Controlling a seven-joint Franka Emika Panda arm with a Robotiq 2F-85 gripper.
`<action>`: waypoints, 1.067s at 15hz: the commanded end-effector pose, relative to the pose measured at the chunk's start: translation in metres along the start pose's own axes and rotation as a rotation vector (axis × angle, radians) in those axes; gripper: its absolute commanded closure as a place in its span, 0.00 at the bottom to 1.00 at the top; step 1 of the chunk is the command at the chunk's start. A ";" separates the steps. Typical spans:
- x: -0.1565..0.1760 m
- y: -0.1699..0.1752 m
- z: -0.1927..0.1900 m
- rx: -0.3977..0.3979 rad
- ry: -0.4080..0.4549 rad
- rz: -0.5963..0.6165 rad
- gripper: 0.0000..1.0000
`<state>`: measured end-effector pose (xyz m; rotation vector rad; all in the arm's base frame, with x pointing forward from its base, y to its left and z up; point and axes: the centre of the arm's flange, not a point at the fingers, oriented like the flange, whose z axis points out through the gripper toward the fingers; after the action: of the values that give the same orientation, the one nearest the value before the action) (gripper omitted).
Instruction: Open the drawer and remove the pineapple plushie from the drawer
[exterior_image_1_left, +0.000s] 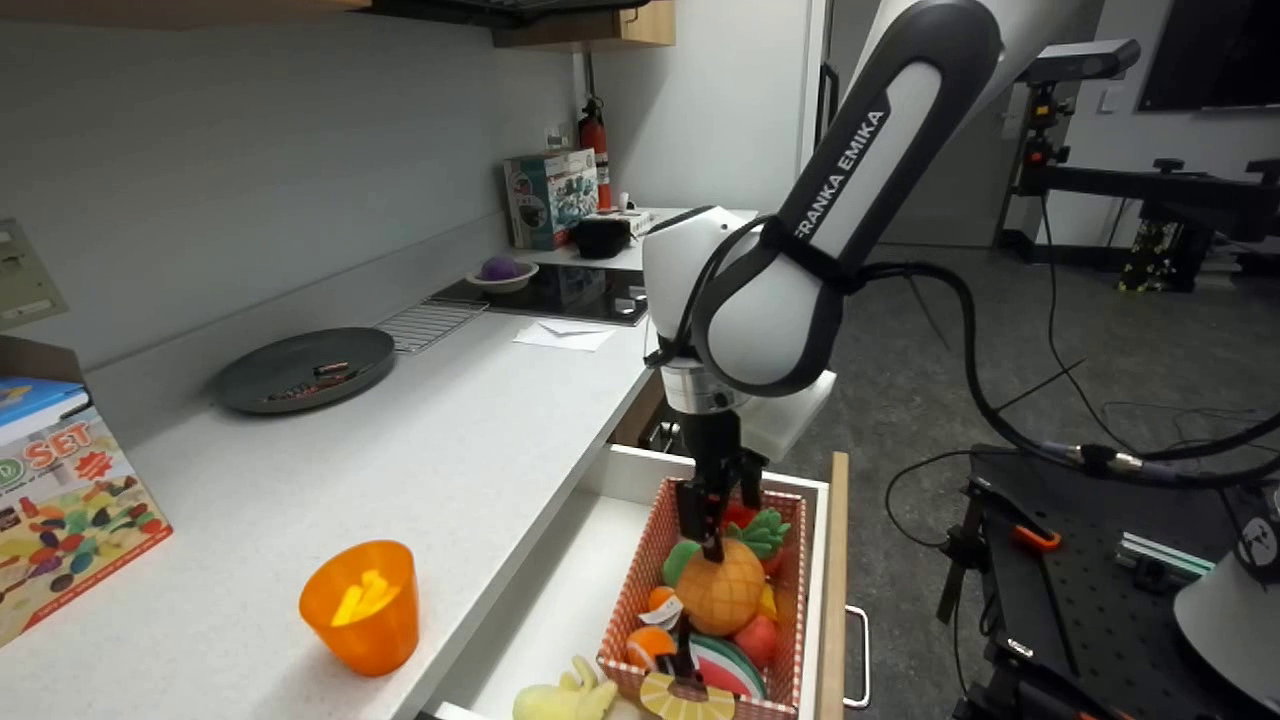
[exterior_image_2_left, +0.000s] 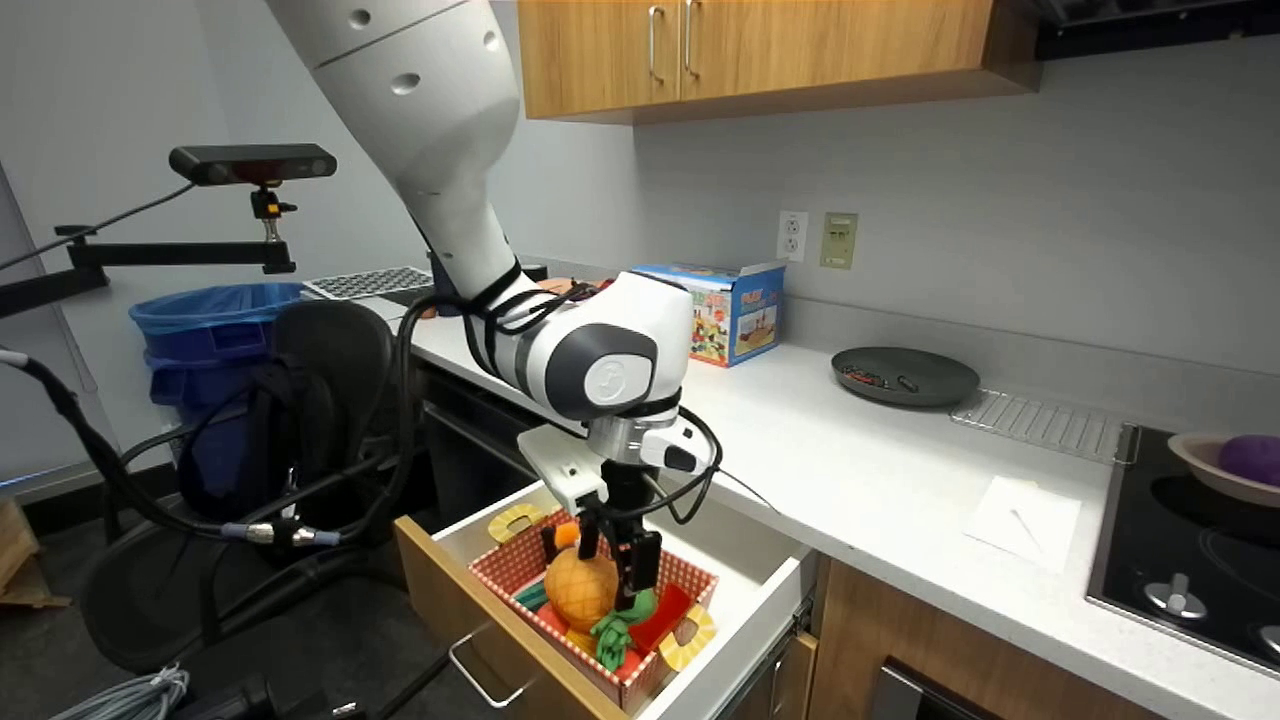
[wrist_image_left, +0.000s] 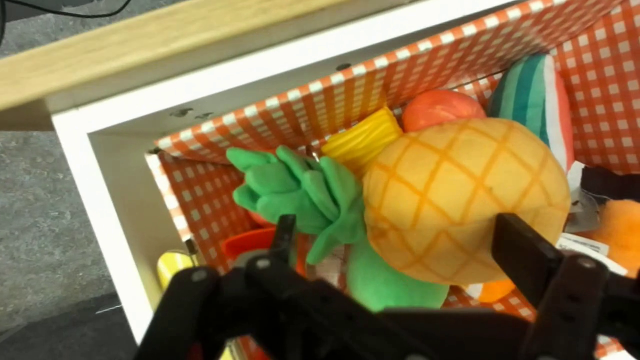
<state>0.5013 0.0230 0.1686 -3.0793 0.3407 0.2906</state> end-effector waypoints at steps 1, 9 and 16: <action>0.016 -0.007 0.017 0.074 -0.002 -0.034 0.00; 0.022 -0.012 0.042 0.276 -0.060 -0.025 0.25; 0.021 -0.007 0.033 0.245 -0.025 -0.007 0.71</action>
<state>0.5149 0.0252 0.1297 -2.8141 0.3329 0.2874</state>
